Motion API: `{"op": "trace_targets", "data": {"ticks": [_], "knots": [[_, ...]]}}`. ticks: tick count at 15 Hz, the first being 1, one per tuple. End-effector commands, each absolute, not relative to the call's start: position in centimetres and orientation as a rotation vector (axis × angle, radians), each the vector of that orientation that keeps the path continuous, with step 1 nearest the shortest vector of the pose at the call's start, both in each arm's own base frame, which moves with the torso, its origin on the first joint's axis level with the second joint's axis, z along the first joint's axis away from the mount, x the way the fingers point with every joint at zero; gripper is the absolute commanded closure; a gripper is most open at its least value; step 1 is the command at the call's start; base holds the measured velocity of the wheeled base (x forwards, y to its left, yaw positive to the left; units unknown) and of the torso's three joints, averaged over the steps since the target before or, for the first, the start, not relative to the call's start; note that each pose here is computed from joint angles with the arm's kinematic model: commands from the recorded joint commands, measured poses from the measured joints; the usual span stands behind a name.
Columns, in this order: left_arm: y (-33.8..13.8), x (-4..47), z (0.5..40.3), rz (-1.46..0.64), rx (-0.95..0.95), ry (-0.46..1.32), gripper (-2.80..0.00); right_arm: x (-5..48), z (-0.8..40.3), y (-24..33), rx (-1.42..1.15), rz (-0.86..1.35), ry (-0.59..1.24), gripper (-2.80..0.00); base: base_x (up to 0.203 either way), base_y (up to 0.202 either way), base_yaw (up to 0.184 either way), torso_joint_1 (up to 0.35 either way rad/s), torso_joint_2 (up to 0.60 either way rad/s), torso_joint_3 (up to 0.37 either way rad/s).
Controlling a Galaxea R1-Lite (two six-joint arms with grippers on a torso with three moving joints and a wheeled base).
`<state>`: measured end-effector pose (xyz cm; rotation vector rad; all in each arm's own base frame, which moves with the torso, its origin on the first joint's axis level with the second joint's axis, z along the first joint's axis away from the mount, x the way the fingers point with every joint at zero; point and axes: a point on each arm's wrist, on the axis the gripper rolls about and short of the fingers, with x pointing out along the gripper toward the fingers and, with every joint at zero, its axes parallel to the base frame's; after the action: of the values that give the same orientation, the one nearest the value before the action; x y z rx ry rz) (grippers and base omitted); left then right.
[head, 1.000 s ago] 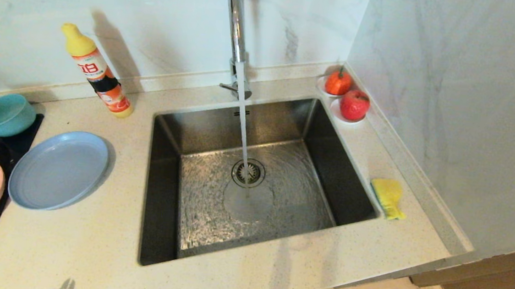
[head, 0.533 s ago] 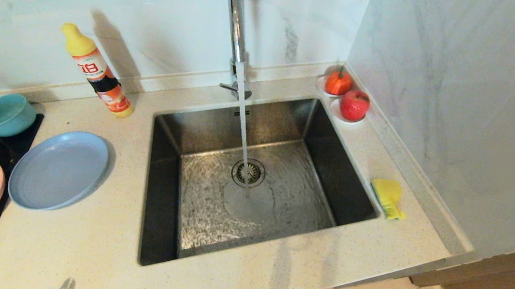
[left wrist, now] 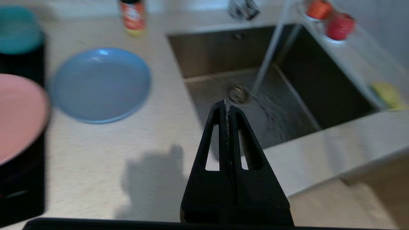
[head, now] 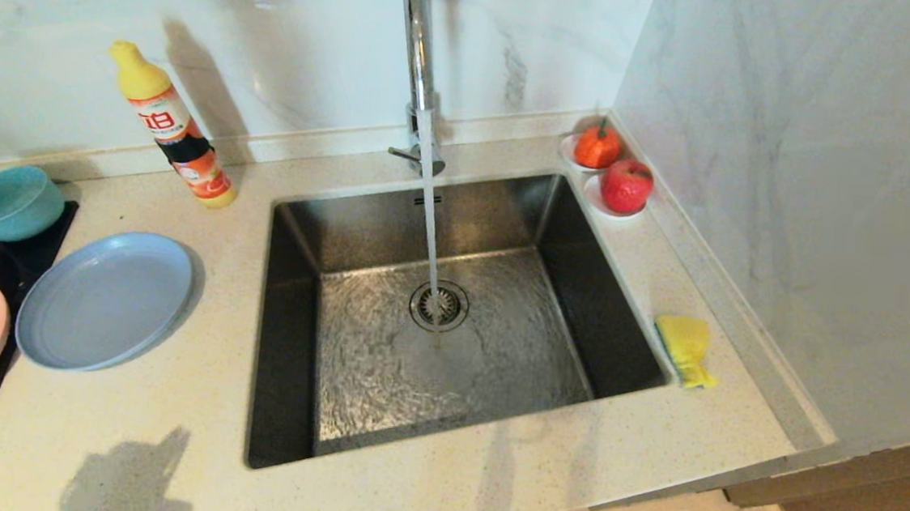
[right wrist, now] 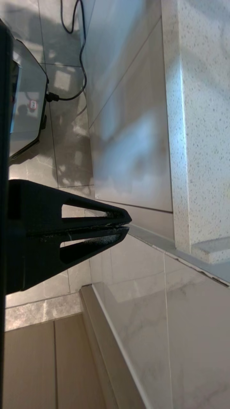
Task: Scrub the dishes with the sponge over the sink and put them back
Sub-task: Turn off the faucet
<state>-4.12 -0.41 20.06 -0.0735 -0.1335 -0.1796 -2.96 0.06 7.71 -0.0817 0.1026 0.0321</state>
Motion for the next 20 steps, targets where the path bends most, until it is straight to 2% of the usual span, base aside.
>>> {"op": "trace_targets", "data": {"ticks": [1, 3, 6, 11, 16, 20], "knots": [[-0.5, 2.1, 24.4, -0.218, -0.148, 0.092, 0.00, -2.9, 7.7, 0.1, -0.083, 0.032, 0.106, 0.00, 0.000, 0.000, 0.000, 0.000, 0.00, 0.000], [-0.6, 7.5, 26.6, -0.277, -0.255, 0.243, 0.00, -2.9, 7.7, 0.1, -0.083, 0.034, 0.106, 0.00, 0.000, 0.000, 0.000, 0.000, 0.00, 0.000], [-1.0, 16.4, 27.2, -0.369, -0.475, 0.474, 0.00, -2.9, 7.7, 0.1, -0.083, 0.034, 0.106, 0.00, 0.000, 0.000, 0.000, 0.000, 0.00, 0.000], [-3.1, 27.4, 22.5, -0.471, -0.646, 0.742, 0.00, -2.9, 7.7, 0.1, -0.083, 0.034, 0.106, 0.00, 0.000, 0.000, 0.000, 0.000, 0.00, 0.000], [-5.6, 30.8, 18.9, -0.621, -0.731, 0.878, 0.00, -2.9, 7.7, 0.1, -0.083, 0.034, 0.106, 0.00, 0.000, 0.000, 0.000, 0.000, 0.00, 0.000], [-6.7, 33.0, 18.9, -0.653, -0.807, 0.786, 0.00, -2.9, 7.7, 0.1, -0.083, 0.034, 0.106, 0.00, 0.000, 0.000, 0.000, 0.000, 0.00, 0.000]]}}
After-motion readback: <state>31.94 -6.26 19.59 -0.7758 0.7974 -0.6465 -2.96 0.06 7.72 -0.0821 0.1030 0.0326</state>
